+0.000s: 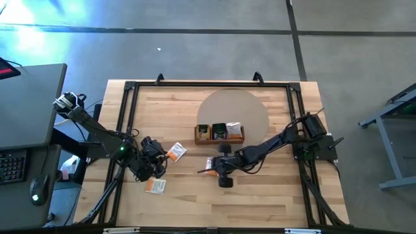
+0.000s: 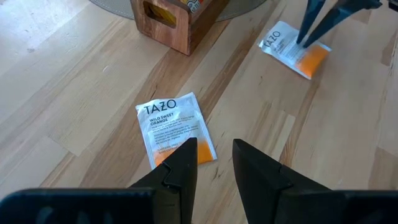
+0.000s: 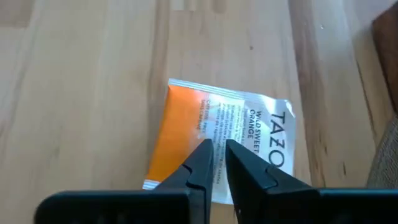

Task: Pick & Place Tea
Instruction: Put the white tea bag into the right section of the wooden organizer

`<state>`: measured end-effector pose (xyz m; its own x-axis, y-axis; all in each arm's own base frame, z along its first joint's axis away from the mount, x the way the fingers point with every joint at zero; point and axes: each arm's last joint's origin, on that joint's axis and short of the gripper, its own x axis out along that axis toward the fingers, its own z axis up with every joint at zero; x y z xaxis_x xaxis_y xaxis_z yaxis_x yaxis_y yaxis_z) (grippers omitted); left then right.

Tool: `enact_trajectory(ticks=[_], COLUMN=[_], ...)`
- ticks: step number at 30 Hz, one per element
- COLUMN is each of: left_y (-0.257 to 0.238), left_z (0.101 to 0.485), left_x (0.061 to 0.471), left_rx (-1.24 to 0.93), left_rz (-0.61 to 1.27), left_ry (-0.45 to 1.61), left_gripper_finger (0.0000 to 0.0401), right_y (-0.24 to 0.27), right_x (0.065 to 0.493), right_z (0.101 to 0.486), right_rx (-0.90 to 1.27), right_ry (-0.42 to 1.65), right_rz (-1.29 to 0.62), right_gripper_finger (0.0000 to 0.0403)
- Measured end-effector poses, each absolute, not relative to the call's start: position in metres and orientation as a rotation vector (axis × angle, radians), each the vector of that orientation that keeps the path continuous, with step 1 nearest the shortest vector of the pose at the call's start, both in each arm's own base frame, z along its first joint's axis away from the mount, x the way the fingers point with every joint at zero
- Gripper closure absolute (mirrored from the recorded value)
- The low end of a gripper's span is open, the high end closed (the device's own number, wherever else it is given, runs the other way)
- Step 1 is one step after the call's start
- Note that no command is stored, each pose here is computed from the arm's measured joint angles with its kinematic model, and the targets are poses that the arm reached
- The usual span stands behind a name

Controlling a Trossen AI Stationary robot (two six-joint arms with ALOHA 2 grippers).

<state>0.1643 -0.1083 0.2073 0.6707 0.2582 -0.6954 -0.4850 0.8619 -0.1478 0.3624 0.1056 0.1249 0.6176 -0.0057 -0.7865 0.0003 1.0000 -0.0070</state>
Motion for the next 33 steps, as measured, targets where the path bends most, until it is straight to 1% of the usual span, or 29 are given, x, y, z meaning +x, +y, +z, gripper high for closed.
enact_trajectory(ticks=[6, 12, 17, 21, 27, 30, 33], left_y=[-0.108, -0.108, -0.108, -0.108, -0.108, -0.108, -0.108], left_z=[0.207, 0.207, 0.207, 0.207, 0.207, 0.207, 0.207], left_x=[0.164, 0.164, 0.164, 0.164, 0.164, 0.164, 0.164], left_rx=[-0.336, -0.336, -0.336, -0.336, -0.336, -0.336, -0.336], left_rz=[0.427, 0.427, 0.427, 0.427, 0.427, 0.428, 0.428], left_ry=[0.723, 0.723, 0.723, 0.723, 0.722, 0.723, 0.722], left_gripper_finger=[0.03, 0.03, 0.03, 0.03, 0.03, 0.03, 0.03], right_y=[0.105, 0.103, 0.101, 0.094, 0.082, 0.079, 0.077], right_x=[0.362, 0.366, 0.364, 0.36, 0.348, 0.342, 0.336], right_z=[0.125, 0.128, 0.127, 0.122, 0.106, 0.098, 0.093], right_rx=[-0.099, -0.074, -0.02, 0.024, 0.137, 0.162, 0.165], right_ry=[0.902, 0.857, 0.872, 0.907, 0.886, 0.887, 0.888], right_rz=[0.001, -0.048, -0.11, -0.182, -0.224, -0.193, -0.19], right_gripper_finger=[0.0314, 0.026, 0.0236, 0.0235, 0.025, 0.0269, 0.0304])
